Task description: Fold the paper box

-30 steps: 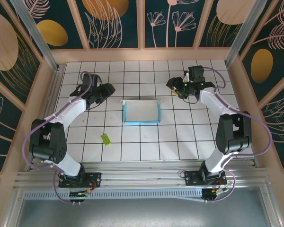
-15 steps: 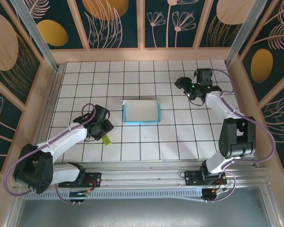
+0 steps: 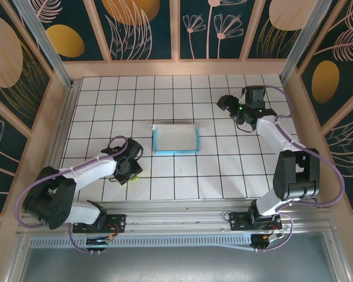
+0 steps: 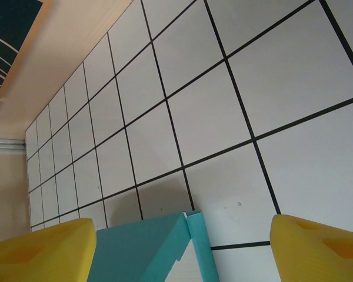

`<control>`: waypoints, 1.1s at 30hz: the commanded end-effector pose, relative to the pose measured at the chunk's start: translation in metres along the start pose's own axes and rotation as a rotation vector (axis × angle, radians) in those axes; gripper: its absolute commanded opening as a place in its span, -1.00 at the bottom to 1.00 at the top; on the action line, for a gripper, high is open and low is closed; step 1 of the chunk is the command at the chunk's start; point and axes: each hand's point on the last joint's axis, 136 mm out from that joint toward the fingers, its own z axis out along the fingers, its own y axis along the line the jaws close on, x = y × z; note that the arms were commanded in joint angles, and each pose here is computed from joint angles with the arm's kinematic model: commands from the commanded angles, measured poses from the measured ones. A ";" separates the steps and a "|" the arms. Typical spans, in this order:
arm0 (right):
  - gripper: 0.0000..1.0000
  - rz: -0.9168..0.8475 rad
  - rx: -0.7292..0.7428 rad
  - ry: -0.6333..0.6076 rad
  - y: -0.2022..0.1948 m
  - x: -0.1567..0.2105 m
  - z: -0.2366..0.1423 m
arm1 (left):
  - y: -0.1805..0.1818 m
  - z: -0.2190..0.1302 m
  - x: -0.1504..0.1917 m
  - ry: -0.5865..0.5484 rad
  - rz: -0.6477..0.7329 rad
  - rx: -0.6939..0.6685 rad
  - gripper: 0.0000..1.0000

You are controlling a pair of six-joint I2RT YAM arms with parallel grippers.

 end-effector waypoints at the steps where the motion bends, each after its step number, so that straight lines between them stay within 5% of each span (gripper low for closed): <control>1: 0.57 -0.038 -0.023 -0.041 0.007 -0.006 -0.013 | 0.008 0.011 0.013 0.047 0.015 -0.013 0.10; 7: 0.57 -0.042 -0.017 -0.061 0.007 -0.008 -0.018 | 0.014 0.015 0.016 0.050 0.014 -0.014 -0.36; 14: 0.57 -0.047 -0.021 -0.087 0.010 -0.011 -0.023 | -0.022 -0.012 0.005 -0.018 0.121 0.154 -0.55; 20: 0.58 -0.106 -0.003 -0.143 0.008 -0.017 -0.030 | -0.103 -0.060 0.027 -0.139 0.526 0.353 -0.45; 24: 0.61 -0.162 0.014 -0.208 0.009 -0.025 -0.040 | -0.139 -0.078 0.055 -0.196 0.882 0.356 -0.44; 29: 0.67 -0.234 0.034 -0.268 0.018 -0.026 -0.053 | -0.167 -0.076 0.055 -0.272 1.289 0.164 -0.45; 33: 0.67 -0.260 0.041 -0.287 0.024 -0.025 -0.060 | -0.184 -0.077 0.019 -0.421 1.425 -0.077 -0.49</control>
